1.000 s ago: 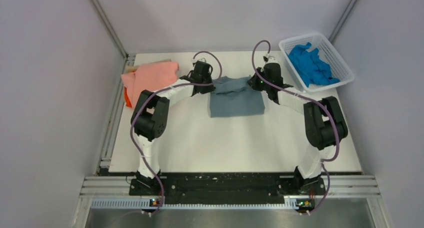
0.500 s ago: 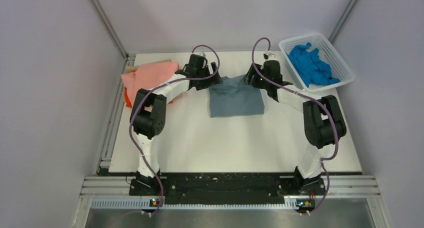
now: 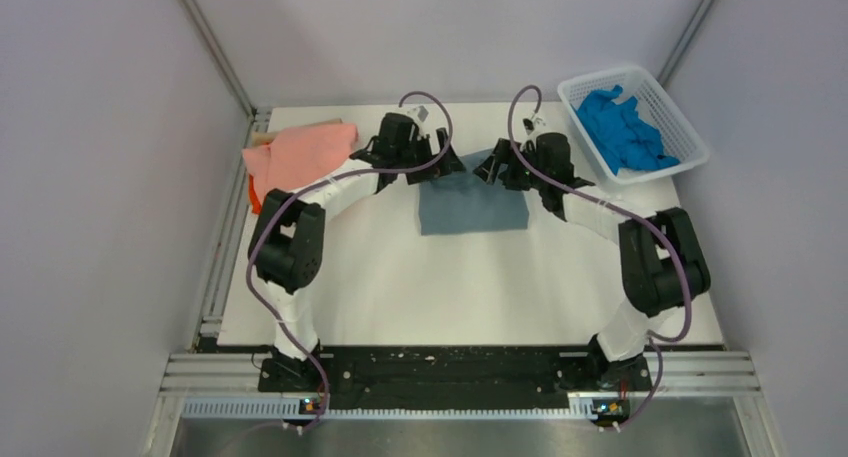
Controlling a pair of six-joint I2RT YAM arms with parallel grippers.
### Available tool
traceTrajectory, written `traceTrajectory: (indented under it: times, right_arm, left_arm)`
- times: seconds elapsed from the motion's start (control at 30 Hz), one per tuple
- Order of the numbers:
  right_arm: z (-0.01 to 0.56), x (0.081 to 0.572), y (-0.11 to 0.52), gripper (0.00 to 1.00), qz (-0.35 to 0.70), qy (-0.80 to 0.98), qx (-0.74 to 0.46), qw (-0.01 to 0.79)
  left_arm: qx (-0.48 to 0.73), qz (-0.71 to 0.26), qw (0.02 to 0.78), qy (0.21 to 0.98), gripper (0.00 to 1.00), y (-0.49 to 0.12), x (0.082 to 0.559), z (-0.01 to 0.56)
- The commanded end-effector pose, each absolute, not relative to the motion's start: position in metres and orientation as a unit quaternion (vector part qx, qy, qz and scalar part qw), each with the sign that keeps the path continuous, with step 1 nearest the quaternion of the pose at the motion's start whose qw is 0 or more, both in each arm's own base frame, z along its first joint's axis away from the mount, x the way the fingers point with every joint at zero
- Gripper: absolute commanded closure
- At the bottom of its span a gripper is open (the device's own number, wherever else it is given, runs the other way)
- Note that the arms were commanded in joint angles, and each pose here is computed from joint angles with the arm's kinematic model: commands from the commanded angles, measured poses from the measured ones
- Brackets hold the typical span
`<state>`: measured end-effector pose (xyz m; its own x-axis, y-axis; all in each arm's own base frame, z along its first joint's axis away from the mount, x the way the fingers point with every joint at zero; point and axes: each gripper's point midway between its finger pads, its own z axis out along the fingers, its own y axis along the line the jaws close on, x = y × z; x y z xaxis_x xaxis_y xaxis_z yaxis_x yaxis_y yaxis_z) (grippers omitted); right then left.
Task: Fold and stack the t-shirts
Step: Fold the long partially folded tshirt into a neat square
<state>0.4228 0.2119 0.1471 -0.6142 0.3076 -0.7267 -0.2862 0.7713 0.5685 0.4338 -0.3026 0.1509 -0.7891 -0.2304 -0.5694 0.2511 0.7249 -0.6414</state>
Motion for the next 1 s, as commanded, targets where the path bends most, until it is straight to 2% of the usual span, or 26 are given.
traceTrajectory:
  times: [0.0,0.1,0.27,0.4,0.5,0.57,0.67,0.77,0.97]
  right_arm:
    - [0.151,0.457,0.232,0.17,0.361,0.823,-0.012,0.439]
    - [0.129,0.494,0.234,0.17,0.351,0.838,0.006,0.417]
    - [0.074,0.538,0.233,0.18,0.343,0.855,0.045,0.386]
    - [0.043,0.548,0.232,0.18,0.323,0.872,0.051,0.364]
    - [0.026,0.542,0.229,0.18,0.314,0.881,0.051,0.351]
    - [0.020,0.537,0.226,0.18,0.312,0.885,0.053,0.342]
    - [0.014,0.523,0.221,0.19,0.312,0.893,0.058,0.320]
    - [0.014,0.495,0.218,0.19,0.324,0.893,0.061,0.306]
    - [0.049,0.416,0.226,0.21,0.348,0.878,0.046,0.324]
  left_arm:
    - [0.017,-0.376,0.318,0.870,0.01,-0.318,0.463,0.131]
    - [0.005,-0.322,0.329,0.887,0.01,-0.314,0.500,0.108]
    - [-0.004,-0.270,0.312,0.911,0.01,-0.310,0.529,0.070]
    - [-0.022,-0.233,0.317,0.919,0.01,-0.299,0.542,0.046]
    - [-0.027,-0.239,0.298,0.924,0.01,-0.297,0.539,0.034]
    - [-0.028,-0.241,0.283,0.928,0.05,-0.297,0.533,0.029]
    - [-0.033,-0.230,0.255,0.939,0.05,-0.290,0.517,0.024]
    - [-0.031,-0.260,0.229,0.938,0.05,-0.292,0.482,0.040]
    - [-0.011,-0.287,0.253,0.924,0.04,-0.296,0.405,0.073]
